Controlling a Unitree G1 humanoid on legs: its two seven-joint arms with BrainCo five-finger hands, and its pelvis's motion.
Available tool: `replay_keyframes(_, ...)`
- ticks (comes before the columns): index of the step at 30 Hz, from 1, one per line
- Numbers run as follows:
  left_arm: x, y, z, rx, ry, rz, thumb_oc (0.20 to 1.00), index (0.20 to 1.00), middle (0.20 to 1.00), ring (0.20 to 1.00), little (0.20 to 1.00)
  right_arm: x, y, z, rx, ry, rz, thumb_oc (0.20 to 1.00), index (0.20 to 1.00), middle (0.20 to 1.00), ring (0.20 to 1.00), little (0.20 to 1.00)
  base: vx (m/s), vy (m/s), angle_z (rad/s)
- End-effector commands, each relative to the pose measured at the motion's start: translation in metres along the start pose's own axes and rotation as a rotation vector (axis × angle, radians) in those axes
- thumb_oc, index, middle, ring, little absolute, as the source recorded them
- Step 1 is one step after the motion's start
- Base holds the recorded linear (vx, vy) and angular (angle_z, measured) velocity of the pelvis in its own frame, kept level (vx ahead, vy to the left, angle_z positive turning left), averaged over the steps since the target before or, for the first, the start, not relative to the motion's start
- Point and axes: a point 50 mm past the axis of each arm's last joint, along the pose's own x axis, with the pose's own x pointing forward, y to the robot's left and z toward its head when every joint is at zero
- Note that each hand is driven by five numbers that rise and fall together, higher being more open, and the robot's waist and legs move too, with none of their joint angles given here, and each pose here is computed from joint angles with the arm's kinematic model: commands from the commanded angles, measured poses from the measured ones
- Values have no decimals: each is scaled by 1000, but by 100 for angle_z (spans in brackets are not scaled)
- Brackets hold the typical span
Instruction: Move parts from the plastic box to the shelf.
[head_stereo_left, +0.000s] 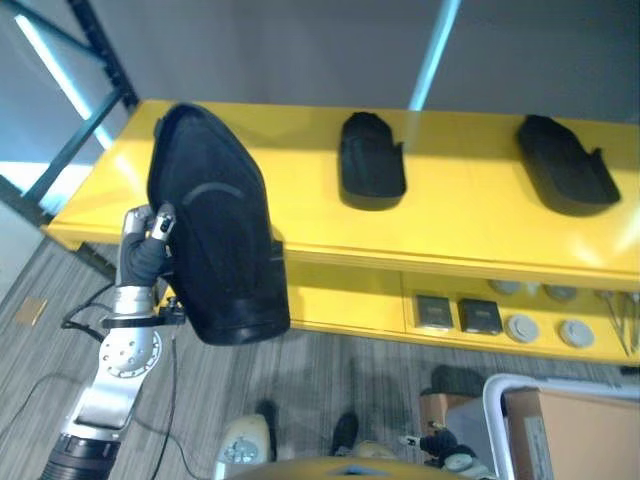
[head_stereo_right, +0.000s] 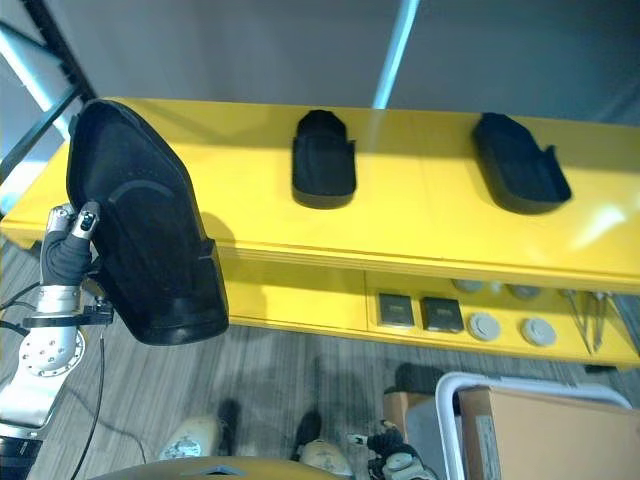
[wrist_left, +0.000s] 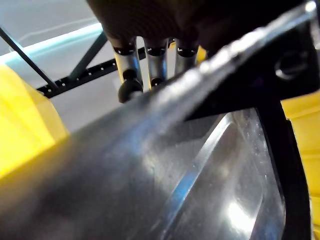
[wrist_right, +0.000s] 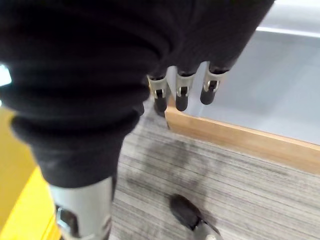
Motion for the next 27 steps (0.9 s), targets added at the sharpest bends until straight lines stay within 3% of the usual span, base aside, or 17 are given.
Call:
replay_keyframes(1,12,18,25,-17,-150,100,200,200,200,200,200,2,-4,4,26,2,-33,1000,1000,1000,1000,1000,126,159,2)
replay_keyframes(10,16,28,32,51,-192,100,200,200,200,200,200,3,-9,7,205,24,-72,1000,1000,1000,1000,1000,259,394,-8)
replay_keyframes(16,28,48,43,131,-267,166,200,200,200,200,200,-3,24,11,50,-7,58,1000,1000,1000,1000,1000,142,298,-16)
replay_keyframes(21,32,50,44,112,-273,200,200,200,200,200,200,-4,30,7,29,12,78,1000,1000,1000,1000,1000,143,-36,2)
replay_keyframes(27,29,50,18,44,-101,161,200,200,200,200,200,-5,26,-3,54,38,89,1000,1000,1000,1000,1000,184,-69,16)
